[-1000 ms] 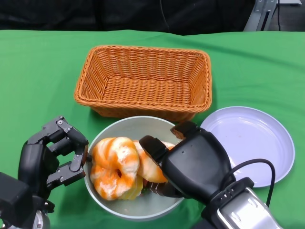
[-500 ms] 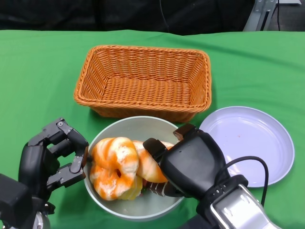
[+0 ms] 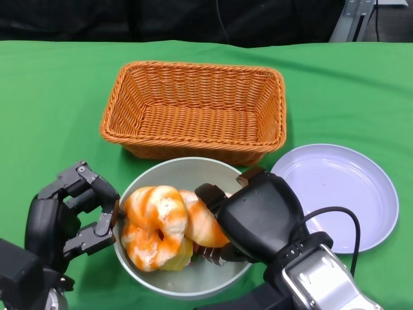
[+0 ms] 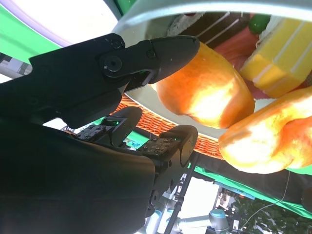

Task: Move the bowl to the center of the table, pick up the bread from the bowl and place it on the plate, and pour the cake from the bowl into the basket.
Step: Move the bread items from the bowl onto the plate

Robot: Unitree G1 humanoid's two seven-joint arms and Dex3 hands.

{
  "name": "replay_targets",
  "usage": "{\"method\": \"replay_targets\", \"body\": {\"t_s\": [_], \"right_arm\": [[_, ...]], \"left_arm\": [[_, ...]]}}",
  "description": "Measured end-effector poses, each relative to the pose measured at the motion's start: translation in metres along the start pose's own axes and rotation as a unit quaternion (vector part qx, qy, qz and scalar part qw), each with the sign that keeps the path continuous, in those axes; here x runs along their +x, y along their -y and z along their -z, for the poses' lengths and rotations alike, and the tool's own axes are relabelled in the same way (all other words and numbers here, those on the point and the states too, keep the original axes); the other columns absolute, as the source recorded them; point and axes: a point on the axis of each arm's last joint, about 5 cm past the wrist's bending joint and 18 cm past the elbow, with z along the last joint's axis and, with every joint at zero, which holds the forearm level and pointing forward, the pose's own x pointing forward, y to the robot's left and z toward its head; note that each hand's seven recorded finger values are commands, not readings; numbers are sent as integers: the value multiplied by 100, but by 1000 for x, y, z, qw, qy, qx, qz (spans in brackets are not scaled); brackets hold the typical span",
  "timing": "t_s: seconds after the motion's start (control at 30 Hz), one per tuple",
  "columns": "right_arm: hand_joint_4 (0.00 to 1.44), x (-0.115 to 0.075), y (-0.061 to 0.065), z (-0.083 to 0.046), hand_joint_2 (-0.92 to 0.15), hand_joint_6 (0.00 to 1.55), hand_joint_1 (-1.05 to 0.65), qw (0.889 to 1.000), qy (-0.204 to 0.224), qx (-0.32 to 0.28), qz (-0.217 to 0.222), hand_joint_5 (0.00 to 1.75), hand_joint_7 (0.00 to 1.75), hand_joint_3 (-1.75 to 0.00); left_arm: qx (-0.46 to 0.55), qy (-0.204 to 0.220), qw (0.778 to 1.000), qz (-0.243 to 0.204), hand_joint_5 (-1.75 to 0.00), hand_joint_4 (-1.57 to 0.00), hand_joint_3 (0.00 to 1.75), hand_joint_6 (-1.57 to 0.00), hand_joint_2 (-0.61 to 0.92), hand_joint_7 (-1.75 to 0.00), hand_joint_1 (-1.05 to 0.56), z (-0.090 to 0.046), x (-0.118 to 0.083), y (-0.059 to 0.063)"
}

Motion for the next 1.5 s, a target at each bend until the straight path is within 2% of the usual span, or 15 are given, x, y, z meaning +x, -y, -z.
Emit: {"method": "replay_targets", "body": {"t_s": [0.2, 0.5, 0.67, 0.93, 1.2, 1.3, 1.37, 1.43, 1.5], "right_arm": [[62, 2, -3, -1, -92, 45, -90, 1000, -5, 4, -7, 11, 0, -16], [64, 5, -9, -3, -92, 45, -90, 1000, 3, 13, 6, 10, 0, -16], [63, 7, -12, -5, -92, 43, -89, 1000, 6, 12, -9, 9, 0, -16], [62, 22, -18, -6, -92, 42, -88, 999, -1, 24, -42, 8, 1, -14], [66, 34, -30, -5, -92, 43, -89, 999, -9, 26, -32, 9, 1, -11], [70, 36, -31, -6, -92, 46, -82, 999, -12, 33, -33, 11, 2, -13], [80, 37, -31, -6, -92, 56, -72, 999, -12, 34, -30, 17, 5, -10], [86, 37, -33, -6, -92, 68, -61, 999, -12, 46, -23, 31, 5, -6], [87, 36, -35, -5, -92, 85, -50, 998, -2, 59, -9, 67, 6, -4]], "left_arm": [[2, 4, 1000, 3, -161, -81, 103, -79, 56, -146, 0, 0, 0, 0], [-3, 2, 1000, -4, -162, -81, 99, -81, 58, -145, -1, 1, 0, 3], [-5, 3, 1000, 0, -163, -80, 99, -80, 60, -145, 1, 0, 0, 5], [1, 16, 1000, 5, -161, -81, 108, -79, 55, -147, 1, 0, -1, 7], [0, 19, 1000, 8, -164, -82, 114, -81, 54, -145, 2, 0, -1, 9], [1, 22, 1000, 11, -164, -82, 113, -81, 53, -145, 1, 0, -1, 9], [3, 22, 1000, 11, -163, -82, 113, -81, 53, -145, 1, 0, -2, 9], [3, 21, 1000, 10, -162, -82, 112, -81, 54, -144, 1, 0, -2, 9], [2, 20, 1000, 9, -162, -82, 111, -81, 54, -144, 1, 0, -2, 9]]}}
